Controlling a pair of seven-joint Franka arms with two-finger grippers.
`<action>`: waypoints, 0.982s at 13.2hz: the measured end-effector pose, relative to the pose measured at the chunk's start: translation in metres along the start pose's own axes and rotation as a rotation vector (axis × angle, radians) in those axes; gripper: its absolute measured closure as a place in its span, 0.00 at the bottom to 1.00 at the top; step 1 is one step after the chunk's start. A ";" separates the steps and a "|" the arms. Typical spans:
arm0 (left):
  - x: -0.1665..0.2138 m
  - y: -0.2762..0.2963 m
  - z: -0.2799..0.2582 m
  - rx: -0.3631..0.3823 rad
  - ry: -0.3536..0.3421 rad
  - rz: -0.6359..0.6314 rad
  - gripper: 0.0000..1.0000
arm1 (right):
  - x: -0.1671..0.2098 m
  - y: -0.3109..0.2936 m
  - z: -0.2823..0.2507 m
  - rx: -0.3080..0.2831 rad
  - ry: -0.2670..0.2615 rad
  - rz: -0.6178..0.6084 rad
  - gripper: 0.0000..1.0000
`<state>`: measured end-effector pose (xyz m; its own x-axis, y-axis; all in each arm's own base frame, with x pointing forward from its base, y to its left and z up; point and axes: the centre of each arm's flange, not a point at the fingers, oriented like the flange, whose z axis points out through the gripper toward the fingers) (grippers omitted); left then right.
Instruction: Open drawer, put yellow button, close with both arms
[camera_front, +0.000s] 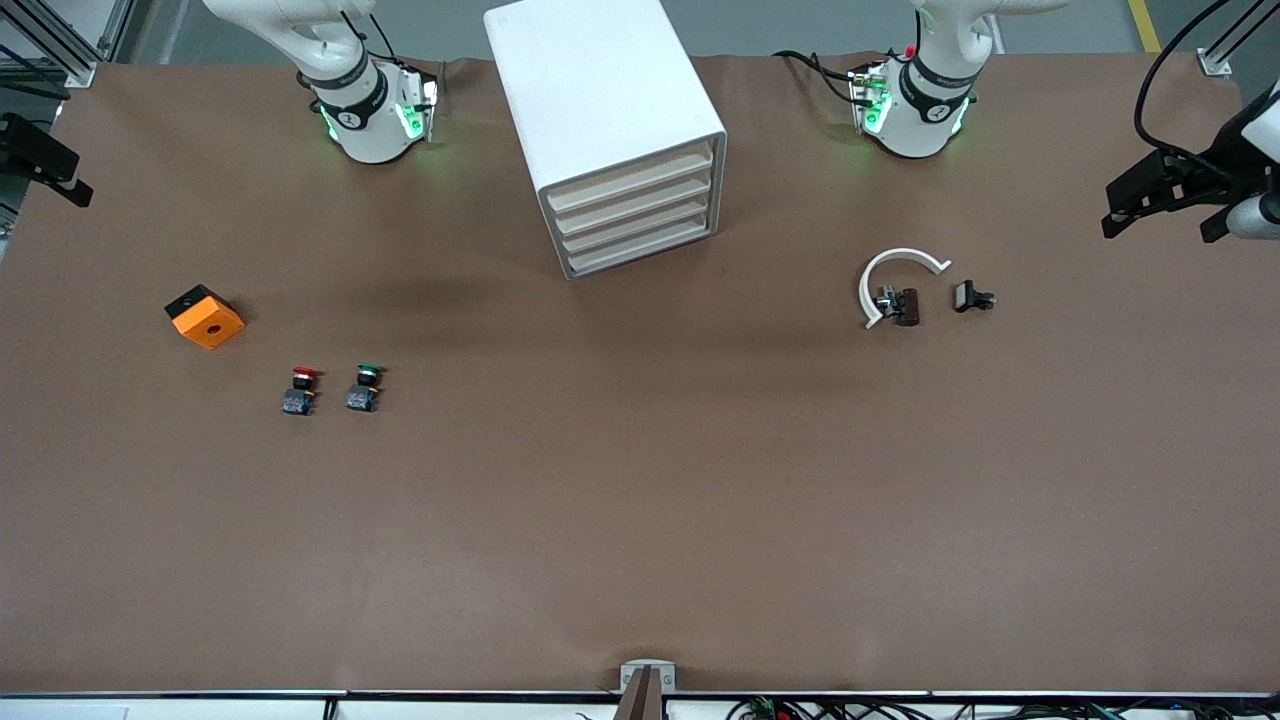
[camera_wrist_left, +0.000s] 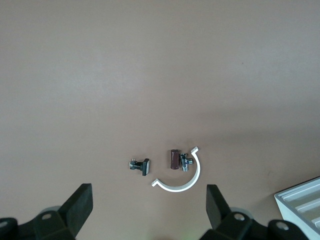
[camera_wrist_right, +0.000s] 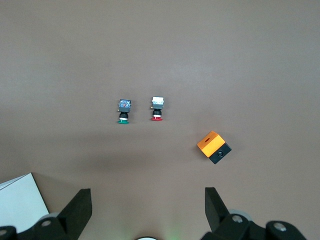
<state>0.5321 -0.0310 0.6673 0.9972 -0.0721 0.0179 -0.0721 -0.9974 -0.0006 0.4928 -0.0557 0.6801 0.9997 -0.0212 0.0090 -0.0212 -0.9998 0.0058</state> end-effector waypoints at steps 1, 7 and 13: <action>0.000 0.000 -0.003 0.000 0.006 0.000 0.00 | 0.000 0.000 0.000 0.000 0.000 -0.001 0.00; 0.003 -0.014 0.004 -0.001 -0.012 -0.026 0.00 | 0.000 0.001 0.000 0.000 0.000 -0.003 0.00; 0.006 -0.032 0.034 0.001 0.004 -0.062 0.00 | 0.000 0.001 0.000 0.000 0.000 -0.004 0.00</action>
<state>0.5409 0.0006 0.6330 0.9997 -0.0100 0.0214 -0.0100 -1.0000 0.0001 0.4927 -0.0564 0.6801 0.9998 -0.0174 0.0090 -0.0174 -0.9998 0.0056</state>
